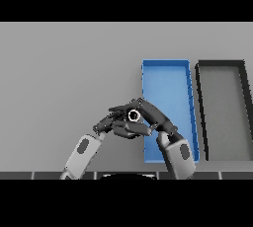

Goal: Pick up the blue pipe and place it into the blue bin.

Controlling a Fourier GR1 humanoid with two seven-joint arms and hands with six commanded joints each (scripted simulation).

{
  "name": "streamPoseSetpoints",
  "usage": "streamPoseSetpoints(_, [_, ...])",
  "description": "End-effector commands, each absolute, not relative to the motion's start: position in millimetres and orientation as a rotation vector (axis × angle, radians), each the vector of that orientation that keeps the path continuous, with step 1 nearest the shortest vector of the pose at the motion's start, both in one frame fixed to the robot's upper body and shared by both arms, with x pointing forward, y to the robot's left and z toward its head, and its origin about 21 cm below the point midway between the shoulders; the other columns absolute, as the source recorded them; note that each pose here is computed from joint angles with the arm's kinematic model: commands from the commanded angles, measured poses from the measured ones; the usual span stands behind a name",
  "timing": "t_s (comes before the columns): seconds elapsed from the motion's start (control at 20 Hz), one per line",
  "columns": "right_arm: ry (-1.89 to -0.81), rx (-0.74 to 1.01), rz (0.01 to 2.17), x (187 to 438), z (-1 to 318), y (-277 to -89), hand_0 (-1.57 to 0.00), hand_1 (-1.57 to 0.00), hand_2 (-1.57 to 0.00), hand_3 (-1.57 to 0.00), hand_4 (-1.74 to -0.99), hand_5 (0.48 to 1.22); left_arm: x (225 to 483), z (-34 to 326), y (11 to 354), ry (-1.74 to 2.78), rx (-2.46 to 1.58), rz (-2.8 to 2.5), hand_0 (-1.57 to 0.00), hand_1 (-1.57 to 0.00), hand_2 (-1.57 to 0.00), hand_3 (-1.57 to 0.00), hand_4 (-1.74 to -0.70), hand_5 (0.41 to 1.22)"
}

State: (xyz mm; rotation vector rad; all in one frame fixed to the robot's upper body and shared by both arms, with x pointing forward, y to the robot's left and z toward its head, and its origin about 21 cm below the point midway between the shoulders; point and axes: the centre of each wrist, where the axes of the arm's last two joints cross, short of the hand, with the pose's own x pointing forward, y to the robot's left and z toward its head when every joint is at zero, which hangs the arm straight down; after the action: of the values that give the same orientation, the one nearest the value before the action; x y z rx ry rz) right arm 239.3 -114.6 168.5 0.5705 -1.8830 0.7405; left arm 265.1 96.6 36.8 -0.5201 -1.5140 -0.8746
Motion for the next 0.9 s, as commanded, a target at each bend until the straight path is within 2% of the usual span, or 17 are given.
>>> streamPoseSetpoints(0.0, [-1.882,0.59,0.726,240,174,-116.5,-1.57,-1.57,-1.57,-1.57,-1.495,1.221,263,36,98,-1.512,-0.52,-0.878,-0.02,-0.01,-0.01,-0.01,-0.97,0.512])
streamPoseSetpoints(0.15, [-1.869,0.656,0.658,241,196,-124.0,-1.57,-1.57,-1.57,-1.57,-1.494,1.221,264,37,97,-1.493,-0.499,-0.876,-0.01,-0.01,-0.01,-0.01,-0.97,0.489])
streamPoseSetpoints(0.4, [-1.957,0.691,0.542,258,257,-148.0,-1.57,-1.57,-1.57,-1.57,-1.497,1.221,263,38,98,-1.494,-0.483,-0.889,0.0,0.0,0.0,0.0,-0.95,0.474])
streamPoseSetpoints(0.6, [-2.055,0.511,0.393,274,289,-180.7,-1.57,-1.57,-1.57,-1.57,-1.498,1.221,260,41,104,-1.529,-0.493,-0.891,0.0,0.0,0.0,0.0,-0.95,0.466])
streamPoseSetpoints(0.7, [-2.047,0.418,0.353,281,290,-198.0,-1.57,-1.57,-1.57,-1.57,-1.498,1.221,260,42,109,-1.524,-0.483,-0.884,0.0,0.0,0.0,0.0,-0.95,0.468])
streamPoseSetpoints(0.85, [-1.989,0.289,0.258,290,275,-225.3,-1.57,-1.57,-1.57,-1.57,-1.499,1.221,256,44,109,-1.534,-0.482,-0.873,0.0,0.0,0.0,0.0,-0.95,0.474])
